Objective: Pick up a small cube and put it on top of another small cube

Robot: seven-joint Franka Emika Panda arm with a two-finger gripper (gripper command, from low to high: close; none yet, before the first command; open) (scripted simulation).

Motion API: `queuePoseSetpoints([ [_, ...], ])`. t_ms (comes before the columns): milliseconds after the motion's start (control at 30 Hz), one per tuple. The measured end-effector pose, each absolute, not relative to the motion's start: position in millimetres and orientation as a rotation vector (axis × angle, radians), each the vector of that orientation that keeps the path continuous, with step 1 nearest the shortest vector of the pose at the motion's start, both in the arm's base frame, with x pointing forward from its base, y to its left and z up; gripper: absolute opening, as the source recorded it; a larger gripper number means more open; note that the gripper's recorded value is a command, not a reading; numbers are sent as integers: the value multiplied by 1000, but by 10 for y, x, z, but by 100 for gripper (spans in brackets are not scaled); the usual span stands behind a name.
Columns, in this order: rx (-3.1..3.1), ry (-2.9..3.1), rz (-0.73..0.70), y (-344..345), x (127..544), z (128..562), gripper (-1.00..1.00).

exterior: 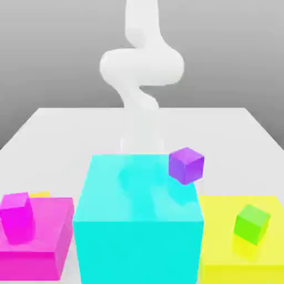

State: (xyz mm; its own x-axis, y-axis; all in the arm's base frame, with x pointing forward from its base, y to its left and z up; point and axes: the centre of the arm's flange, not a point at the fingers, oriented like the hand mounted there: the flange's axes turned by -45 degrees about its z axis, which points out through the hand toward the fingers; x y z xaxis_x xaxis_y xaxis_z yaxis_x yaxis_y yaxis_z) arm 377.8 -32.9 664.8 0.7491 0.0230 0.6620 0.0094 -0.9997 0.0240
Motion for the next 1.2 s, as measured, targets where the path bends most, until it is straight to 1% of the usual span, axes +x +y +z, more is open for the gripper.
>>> queuePoseSetpoints([
  [67,2937,68,1005,-609,3984,6235,0],
  [167,2962,123,863,-1008,4173,5616,0],
  [267,2985,178,725,-1390,4238,4986,0],
  [367,3008,231,588,-1747,4184,4355,0],
  [467,3031,283,452,-2068,4017,3740,0],
  [567,3054,336,316,-2342,3745,3154,0],
  [633,3069,372,226,-2492,3515,2789,0],
  [767,3103,412,44,-2779,2887,2135,0],
  [867,3101,459,5,-2780,2818,1851,0],
  [1033,3103,464,-1,-2774,2799,1418,0],
  [1067,3105,463,-1,-2766,2793,1356,-100],
  [1200,3107,463,-1,-2764,2792,1354,-100],
])
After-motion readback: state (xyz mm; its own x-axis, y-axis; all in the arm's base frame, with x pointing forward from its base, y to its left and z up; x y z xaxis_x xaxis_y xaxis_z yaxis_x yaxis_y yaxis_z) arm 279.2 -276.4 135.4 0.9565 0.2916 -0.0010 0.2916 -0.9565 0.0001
